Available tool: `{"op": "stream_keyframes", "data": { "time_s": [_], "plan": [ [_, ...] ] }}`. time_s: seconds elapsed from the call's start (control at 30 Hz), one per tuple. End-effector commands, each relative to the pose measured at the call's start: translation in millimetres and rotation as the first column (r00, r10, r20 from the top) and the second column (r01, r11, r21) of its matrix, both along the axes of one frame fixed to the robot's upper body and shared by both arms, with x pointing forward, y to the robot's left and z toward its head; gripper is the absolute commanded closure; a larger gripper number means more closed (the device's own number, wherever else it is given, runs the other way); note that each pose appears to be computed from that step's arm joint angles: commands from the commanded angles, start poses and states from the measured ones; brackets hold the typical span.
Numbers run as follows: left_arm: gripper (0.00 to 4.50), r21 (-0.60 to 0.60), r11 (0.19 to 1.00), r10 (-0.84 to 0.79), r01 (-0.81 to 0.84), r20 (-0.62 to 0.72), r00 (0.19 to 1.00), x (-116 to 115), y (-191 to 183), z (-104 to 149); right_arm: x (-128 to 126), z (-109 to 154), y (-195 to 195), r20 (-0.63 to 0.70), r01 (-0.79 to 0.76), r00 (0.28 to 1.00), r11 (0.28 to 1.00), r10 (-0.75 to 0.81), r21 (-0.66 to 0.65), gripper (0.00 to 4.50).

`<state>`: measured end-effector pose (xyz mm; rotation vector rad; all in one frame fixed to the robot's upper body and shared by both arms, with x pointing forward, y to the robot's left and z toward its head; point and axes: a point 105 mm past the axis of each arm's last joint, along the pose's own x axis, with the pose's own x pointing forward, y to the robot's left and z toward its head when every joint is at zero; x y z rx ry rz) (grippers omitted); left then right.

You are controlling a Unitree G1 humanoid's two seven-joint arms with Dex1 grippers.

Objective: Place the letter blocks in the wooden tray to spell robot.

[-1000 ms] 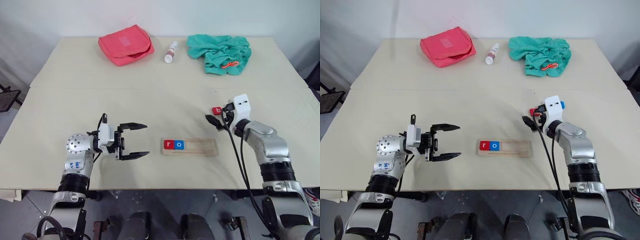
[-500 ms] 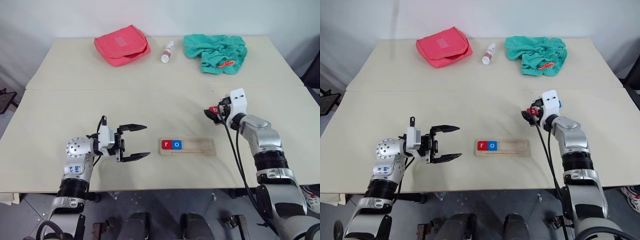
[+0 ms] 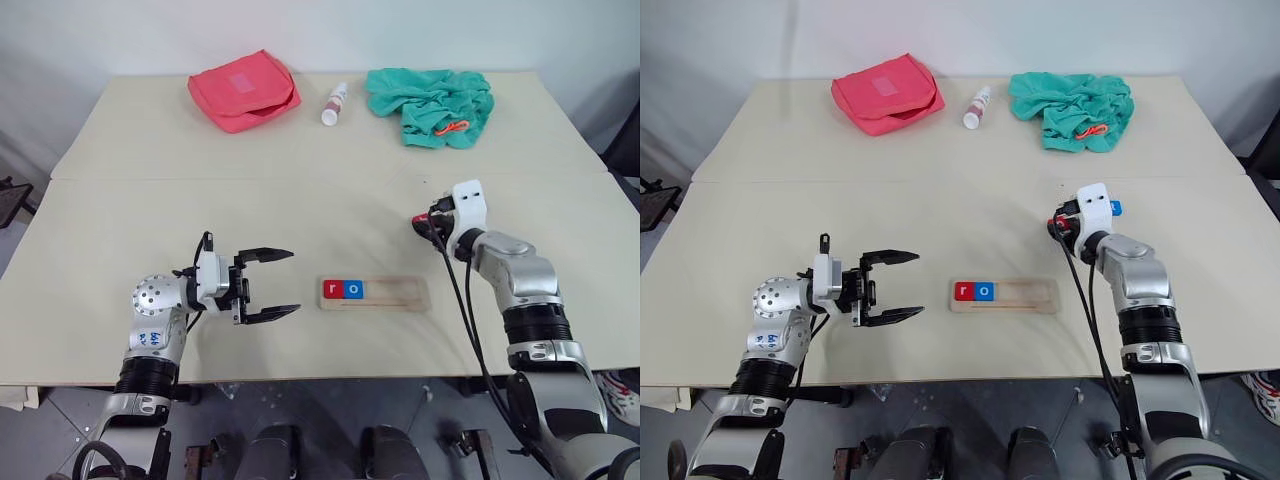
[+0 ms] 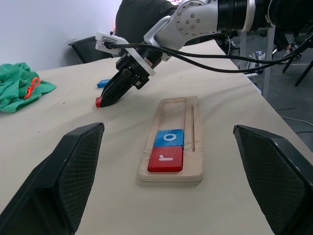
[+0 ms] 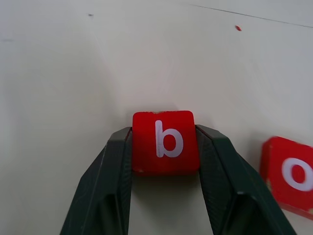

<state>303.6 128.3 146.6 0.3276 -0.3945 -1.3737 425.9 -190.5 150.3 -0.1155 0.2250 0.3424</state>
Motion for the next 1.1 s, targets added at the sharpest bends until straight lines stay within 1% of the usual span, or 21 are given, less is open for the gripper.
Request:
{"op": "stream_keyframes", "data": {
  "time_s": [0.03,0.13,0.2,0.27,0.3,0.37,0.47,0.63,0.73,0.93,1.1],
  "plan": [
    [0.0,-0.01,1.0,-0.016,0.016,0.035,0.999,0,-1,6,-6,30,7,0.098,-0.037,0.995,0.999,0.037,-0.002,3.04],
    [0.0,-0.008,0.999,-0.033,0.033,0.032,0.999,-2,0,5,-21,44,7,0.147,-0.039,0.989,0.999,0.036,0.017,3.04],
    [0.0,0.002,0.998,-0.06,0.06,0.021,0.998,-4,2,1,-43,48,1,0.178,0.015,0.984,0.999,-0.024,0.049,3.04],
    [0.0,0.008,0.997,-0.076,0.076,0.014,0.997,-5,4,-1,-66,42,0,0.164,0.046,0.985,0.997,-0.056,0.063,3.04],
    [0.0,0.008,0.997,-0.079,0.079,0.014,0.997,-5,5,-1,-72,40,1,0.157,0.05,0.986,0.997,-0.059,0.063,3.04],
    [0.0,0.006,0.996,-0.088,0.088,0.01,0.996,-5,7,-1,-95,29,-1,0.132,0.091,0.986,0.994,-0.098,0.06,3.04],
    [0.0,0.002,0.996,-0.094,0.094,0.006,0.996,-5,9,-1,-117,19,-9,0.088,0.166,0.981,0.984,-0.171,0.069,3.04],
    [0.0,0.001,0.995,-0.098,0.098,0.003,0.995,-4,8,-1,-131,4,-19,0.034,0.23,0.972,0.97,-0.233,0.077,3.04],
    [0.0,-0.003,0.994,-0.106,0.106,0.005,0.994,-3,5,1,-136,-12,-31,-0.005,0.279,0.96,0.958,-0.279,0.074,3.04],
    [0.0,-0.006,0.994,-0.112,0.113,0.011,0.994,-5,4,3,-138,-23,-37,-0.028,0.303,0.953,0.951,-0.301,0.07,3.04],
    [0.0,-0.005,0.994,-0.108,0.108,0.01,0.994,-6,6,3,-135,-27,-35,-0.032,0.293,0.956,0.954,-0.292,0.07,3.04]
  ]
}}
